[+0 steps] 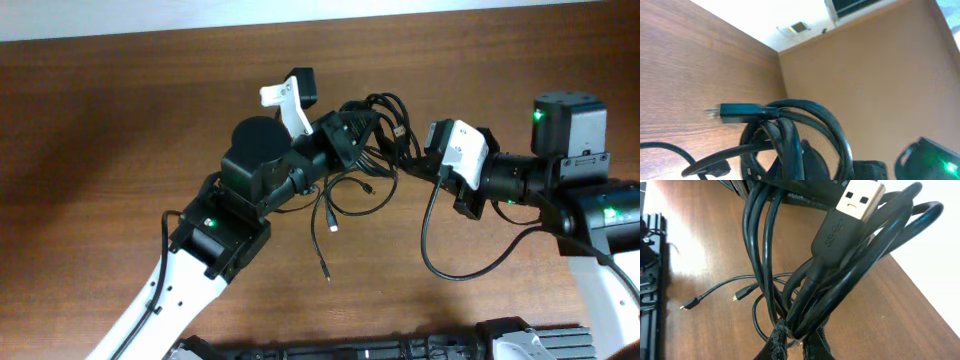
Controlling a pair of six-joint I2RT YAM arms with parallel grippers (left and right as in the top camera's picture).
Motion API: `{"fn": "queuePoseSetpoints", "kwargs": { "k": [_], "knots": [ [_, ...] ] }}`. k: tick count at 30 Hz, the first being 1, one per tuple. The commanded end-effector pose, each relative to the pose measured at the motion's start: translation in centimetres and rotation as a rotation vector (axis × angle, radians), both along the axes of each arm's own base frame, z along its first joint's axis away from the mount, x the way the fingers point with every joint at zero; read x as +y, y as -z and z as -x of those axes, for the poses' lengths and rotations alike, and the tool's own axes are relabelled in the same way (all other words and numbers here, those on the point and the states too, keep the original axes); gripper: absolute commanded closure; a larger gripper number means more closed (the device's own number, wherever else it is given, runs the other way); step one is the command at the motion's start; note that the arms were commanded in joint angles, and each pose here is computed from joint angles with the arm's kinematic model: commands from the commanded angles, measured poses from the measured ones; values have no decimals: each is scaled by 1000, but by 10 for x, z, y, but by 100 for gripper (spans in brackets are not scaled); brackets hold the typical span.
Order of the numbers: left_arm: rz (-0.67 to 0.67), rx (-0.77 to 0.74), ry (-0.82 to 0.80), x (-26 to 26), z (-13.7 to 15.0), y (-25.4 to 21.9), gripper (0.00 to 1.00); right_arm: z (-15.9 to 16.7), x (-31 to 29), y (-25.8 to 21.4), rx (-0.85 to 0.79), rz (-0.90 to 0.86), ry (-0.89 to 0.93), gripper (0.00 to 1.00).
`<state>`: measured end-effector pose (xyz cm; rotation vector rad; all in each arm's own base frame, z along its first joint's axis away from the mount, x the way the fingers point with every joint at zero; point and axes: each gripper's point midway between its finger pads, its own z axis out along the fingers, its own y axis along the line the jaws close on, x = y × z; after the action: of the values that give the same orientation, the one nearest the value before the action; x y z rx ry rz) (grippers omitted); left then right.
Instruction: Untangle cables
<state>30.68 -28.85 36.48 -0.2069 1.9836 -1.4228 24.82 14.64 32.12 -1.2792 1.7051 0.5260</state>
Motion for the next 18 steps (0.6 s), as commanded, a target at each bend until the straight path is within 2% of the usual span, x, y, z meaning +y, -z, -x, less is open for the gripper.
{"fn": "queuePoseSetpoints", "kwargs": {
  "k": [1, 5, 8, 9, 10, 13, 15, 18],
  "knots": [
    [-31, -57, -143, 28, -22, -10, 100, 0, 1, -2, -12, -3, -4, 96],
    [-103, -156, -16, 15, -9, -11, 100, -31, -21, 0, 43, 10, 248, 96],
    [-265, -329, 66, 12, -3, -5, 100, -36, -23, -4, 30, 4, 273, 96],
    [-325, -345, 87, 13, -2, 5, 100, -39, -23, -7, 12, 0, 273, 93],
    [-337, -340, 93, 13, -1, 8, 100, -40, -23, -8, 6, -1, 274, 87],
    [-351, -352, 115, 12, 2, 10, 100, -40, -23, -8, 2, -3, 274, 56],
    [-349, -353, 117, 12, 2, 10, 100, -40, -23, -8, 6, -4, 276, 42],
    [-347, -355, 116, 11, 2, 9, 100, -40, -23, -8, 26, -19, 288, 35]
  ]
}}
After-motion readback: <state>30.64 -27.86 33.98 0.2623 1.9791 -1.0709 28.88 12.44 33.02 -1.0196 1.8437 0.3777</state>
